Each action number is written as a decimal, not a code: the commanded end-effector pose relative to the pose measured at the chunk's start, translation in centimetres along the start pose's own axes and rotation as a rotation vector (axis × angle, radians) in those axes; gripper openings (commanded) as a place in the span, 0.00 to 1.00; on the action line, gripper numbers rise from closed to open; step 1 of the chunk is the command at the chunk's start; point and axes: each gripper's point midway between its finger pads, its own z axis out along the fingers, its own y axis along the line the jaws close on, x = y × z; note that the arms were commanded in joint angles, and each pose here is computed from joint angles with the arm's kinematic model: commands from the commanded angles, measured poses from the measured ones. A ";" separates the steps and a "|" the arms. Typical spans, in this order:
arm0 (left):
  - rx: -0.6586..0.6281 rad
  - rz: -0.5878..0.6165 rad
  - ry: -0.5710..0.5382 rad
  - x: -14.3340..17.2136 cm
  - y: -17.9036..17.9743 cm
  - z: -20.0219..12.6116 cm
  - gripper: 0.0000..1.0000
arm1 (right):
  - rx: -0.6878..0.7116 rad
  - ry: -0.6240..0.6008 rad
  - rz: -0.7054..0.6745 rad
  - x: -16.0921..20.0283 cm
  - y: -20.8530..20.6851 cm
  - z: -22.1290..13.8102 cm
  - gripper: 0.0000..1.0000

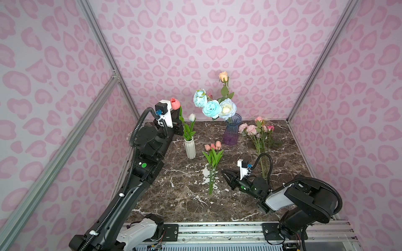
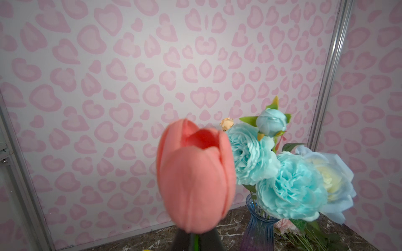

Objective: Pick out pink flowers from the vase
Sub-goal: Pick up the flower from the vase, then place the flower at the center of the board.

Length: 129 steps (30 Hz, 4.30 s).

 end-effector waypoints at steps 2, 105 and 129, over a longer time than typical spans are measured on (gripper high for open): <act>0.023 -0.005 -0.050 -1.9 -0.3 -1.2 0.02 | -0.002 -0.026 -0.005 -0.6 0.2 0.0 0.29; 0.237 0.123 0.366 17.4 -3.9 -15.2 0.57 | 0.269 0.456 0.164 0.4 2.9 -0.7 0.00; 0.222 0.126 0.298 16.2 -3.5 -16.4 0.56 | 0.480 0.847 0.413 12.4 -3.1 7.0 0.00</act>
